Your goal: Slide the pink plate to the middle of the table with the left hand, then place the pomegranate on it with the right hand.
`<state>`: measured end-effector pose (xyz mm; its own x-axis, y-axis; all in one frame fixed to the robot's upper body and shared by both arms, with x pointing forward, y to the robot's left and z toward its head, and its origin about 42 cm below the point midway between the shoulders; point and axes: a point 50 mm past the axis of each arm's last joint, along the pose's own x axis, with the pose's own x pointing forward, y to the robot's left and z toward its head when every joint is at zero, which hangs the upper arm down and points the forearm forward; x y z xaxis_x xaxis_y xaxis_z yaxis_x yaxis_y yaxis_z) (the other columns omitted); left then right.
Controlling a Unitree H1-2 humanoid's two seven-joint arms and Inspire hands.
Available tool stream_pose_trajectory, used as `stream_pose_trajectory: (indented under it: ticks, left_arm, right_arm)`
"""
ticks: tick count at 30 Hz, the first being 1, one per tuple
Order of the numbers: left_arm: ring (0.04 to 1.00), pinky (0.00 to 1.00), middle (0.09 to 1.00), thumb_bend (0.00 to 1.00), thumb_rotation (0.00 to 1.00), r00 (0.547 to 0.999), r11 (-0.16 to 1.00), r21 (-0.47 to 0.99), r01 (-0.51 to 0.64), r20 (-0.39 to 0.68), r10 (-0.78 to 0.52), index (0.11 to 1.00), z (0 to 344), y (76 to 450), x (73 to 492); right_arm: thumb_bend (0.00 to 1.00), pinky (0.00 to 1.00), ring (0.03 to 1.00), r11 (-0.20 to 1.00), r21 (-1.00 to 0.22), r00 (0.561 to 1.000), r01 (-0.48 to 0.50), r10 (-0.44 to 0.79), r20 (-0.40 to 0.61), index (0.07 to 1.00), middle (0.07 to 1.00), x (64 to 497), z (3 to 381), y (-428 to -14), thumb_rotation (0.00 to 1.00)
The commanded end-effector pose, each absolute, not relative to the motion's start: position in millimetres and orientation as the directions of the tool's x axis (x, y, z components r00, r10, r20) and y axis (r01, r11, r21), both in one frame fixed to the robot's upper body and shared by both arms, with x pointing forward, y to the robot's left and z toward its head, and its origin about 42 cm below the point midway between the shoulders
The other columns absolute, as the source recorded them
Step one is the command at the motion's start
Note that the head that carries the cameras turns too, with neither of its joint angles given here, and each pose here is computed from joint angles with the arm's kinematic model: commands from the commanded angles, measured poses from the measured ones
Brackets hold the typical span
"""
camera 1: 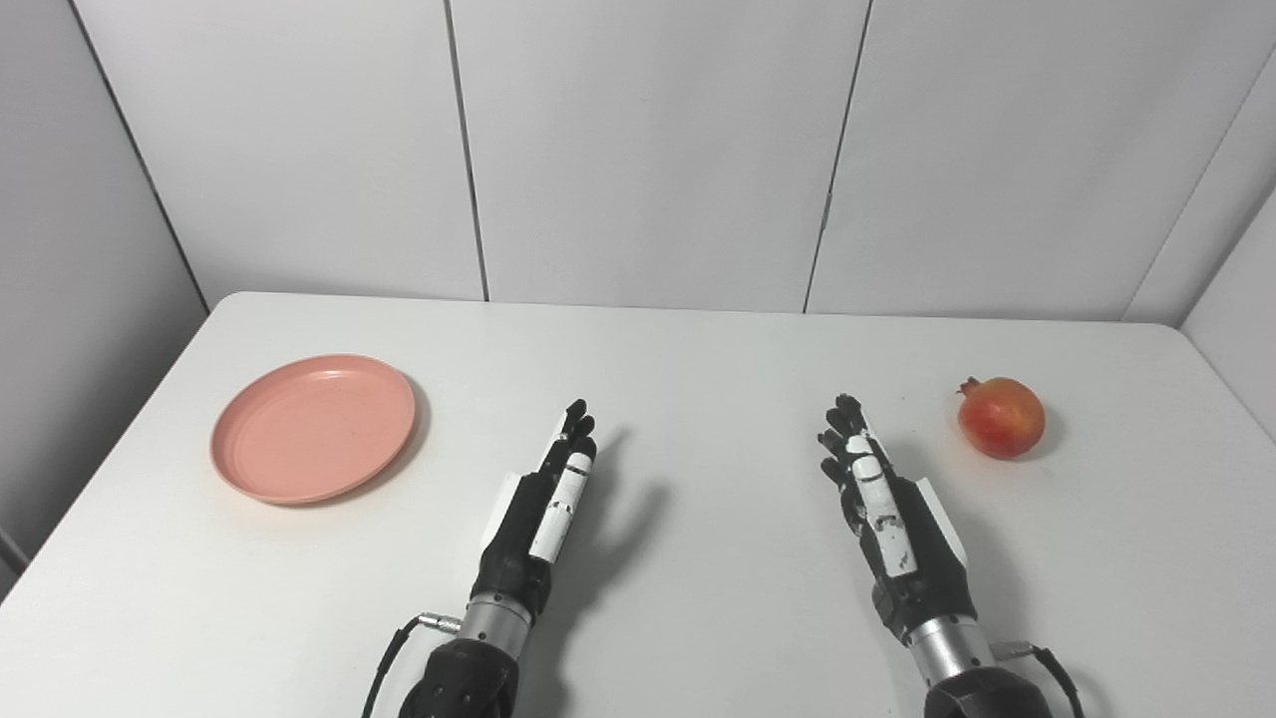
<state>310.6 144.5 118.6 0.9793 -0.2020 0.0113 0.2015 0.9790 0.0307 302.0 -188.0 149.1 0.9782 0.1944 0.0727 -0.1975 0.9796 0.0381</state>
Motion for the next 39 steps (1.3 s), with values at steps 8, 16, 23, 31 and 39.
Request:
stream_pose_trajectory:
  ticks: [8, 16, 23, 31, 39]
  left_arm:
    - [0.997, 0.99, 1.0, 0.39, 1.0, 0.976, 0.979, 0.027, 0.204, 0.07, -0.206, 0.994, 131.3, 140.5, 313.5]
    - [0.987, 0.99, 0.998, 0.4, 1.0, 0.976, 0.979, 0.034, 0.202, 0.07, -0.204, 0.991, 132.2, 140.4, 314.3]
    - [0.99, 0.99, 1.0, 0.42, 1.0, 0.976, 0.978, 0.037, 0.203, 0.069, -0.206, 0.992, 131.5, 141.2, 315.6]
    - [0.977, 0.97, 0.994, 0.4, 1.0, 0.976, 0.978, 0.03, 0.206, 0.07, -0.208, 0.987, 129.1, 138.0, 316.7]
    - [0.972, 0.97, 0.988, 0.4, 1.0, 0.974, 0.976, 0.025, 0.218, 0.051, -0.219, 0.984, 121.9, 124.5, 317.8]
  right_arm:
    - [0.25, 1.0, 0.998, 0.978, 0.051, 0.968, -0.205, 0.194, 0.16, 1.0, 1.0, 306.7, 166.9, -183.0, 1.0]
    - [0.25, 1.0, 1.0, 0.979, 0.048, 0.97, -0.2, 0.19, 0.153, 1.0, 1.0, 307.3, 167.5, -182.5, 1.0]
    - [0.24, 1.0, 0.999, 0.98, 0.048, 0.971, -0.192, 0.183, 0.151, 1.0, 1.0, 307.8, 168.0, -181.7, 1.0]
    - [0.23, 1.0, 0.996, 0.981, 0.045, 0.971, -0.188, 0.179, 0.157, 1.0, 1.0, 308.7, 164.8, -184.4, 1.0]
    - [0.24, 1.0, 1.0, 0.978, 0.016, 0.965, -0.209, 0.203, 0.166, 1.0, 1.0, 308.7, 160.2, -199.0, 1.0]
